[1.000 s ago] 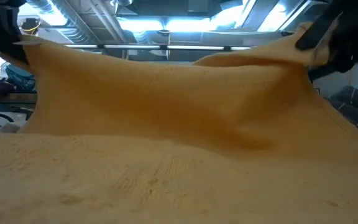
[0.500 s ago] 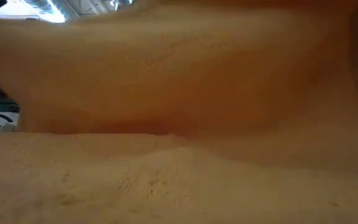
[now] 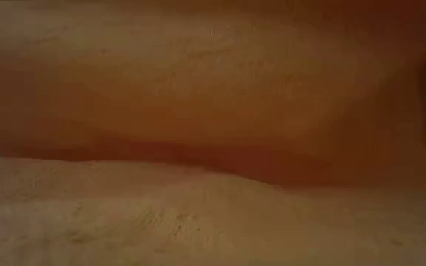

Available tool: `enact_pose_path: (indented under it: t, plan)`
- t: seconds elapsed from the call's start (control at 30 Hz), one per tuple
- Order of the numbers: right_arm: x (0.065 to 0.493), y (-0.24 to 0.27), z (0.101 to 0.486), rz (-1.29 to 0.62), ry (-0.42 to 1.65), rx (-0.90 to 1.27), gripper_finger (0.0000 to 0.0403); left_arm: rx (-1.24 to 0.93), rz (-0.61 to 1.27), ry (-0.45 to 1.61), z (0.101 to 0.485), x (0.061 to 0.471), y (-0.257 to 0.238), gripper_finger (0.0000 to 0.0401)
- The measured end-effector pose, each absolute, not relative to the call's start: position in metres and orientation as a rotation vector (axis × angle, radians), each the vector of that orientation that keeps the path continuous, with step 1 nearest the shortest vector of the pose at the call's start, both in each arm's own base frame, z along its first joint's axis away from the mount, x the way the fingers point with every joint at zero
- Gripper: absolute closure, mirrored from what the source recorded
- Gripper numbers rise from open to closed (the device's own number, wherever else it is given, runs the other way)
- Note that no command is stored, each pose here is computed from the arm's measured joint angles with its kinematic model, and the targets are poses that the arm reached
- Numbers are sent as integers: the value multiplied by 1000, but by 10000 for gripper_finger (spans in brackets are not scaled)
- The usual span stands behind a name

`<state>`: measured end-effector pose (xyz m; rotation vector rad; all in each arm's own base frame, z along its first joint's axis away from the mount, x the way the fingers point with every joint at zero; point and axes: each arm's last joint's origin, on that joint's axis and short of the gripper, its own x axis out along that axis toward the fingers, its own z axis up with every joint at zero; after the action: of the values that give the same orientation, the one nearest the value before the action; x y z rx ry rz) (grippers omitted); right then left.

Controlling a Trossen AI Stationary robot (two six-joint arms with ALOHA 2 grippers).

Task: Fold towel
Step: Fold the yellow towel

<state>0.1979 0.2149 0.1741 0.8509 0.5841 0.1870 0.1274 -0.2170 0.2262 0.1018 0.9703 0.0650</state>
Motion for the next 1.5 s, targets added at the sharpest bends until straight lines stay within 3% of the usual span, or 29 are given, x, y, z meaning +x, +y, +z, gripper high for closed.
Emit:
enact_pose_path:
  t: [0.33,0.7,1.1,1.37,1.5]
  plan:
    - [210,235,162,303,647,899,398,-21,-40,918,227,133,-236,401]
    - [211,241,142,288,827,1004,398,-19,-143,1077,187,142,-264,401]
    - [209,241,140,254,913,1126,398,-61,-186,1121,185,142,-268,398]
    - [207,239,135,146,992,1230,396,-155,-138,1146,185,141,-268,326]
    - [203,237,130,95,1088,1262,371,-204,-134,1192,185,140,-269,278]
